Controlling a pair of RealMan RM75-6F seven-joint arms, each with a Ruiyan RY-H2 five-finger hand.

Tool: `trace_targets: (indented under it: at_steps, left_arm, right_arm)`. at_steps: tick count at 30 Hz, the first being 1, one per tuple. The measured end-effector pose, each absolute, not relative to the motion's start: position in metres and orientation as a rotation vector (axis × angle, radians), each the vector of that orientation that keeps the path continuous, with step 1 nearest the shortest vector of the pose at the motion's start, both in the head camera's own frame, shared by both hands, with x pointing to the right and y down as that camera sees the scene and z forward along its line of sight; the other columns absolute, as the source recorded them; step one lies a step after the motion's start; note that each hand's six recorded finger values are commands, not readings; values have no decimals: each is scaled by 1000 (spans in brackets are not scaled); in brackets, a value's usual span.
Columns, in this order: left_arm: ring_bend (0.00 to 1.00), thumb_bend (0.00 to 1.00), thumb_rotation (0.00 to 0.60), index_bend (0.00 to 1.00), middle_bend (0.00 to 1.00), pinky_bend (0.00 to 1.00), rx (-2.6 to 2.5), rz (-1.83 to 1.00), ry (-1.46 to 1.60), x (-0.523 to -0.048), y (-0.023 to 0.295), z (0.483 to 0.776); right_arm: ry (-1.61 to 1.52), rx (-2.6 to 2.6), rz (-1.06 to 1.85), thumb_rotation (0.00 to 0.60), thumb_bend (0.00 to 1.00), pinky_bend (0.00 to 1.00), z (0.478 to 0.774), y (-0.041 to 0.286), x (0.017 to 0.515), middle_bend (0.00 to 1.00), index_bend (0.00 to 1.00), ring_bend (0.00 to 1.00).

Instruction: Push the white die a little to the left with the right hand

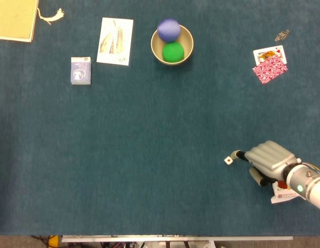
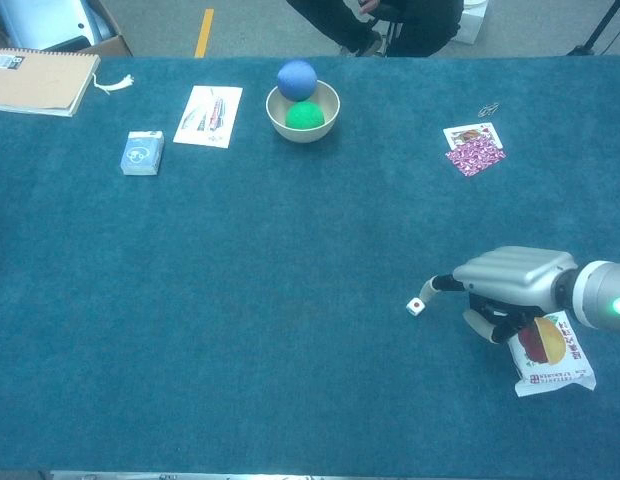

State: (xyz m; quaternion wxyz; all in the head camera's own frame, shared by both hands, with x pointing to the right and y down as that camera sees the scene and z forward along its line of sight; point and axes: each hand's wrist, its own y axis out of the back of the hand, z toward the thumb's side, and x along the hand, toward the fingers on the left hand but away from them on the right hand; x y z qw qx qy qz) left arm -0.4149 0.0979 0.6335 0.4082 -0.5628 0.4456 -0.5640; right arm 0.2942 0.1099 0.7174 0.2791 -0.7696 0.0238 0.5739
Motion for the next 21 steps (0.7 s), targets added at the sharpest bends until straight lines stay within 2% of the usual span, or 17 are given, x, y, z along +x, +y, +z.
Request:
trace_targets:
  at_steps: [21]
  left_arm:
    - [81, 20, 600, 401, 160, 292, -1421, -1419, 1126, -415, 98, 633]
  right_arm:
    - [69, -2180, 1469, 600, 653, 1000, 715, 118, 281, 903, 177, 973]
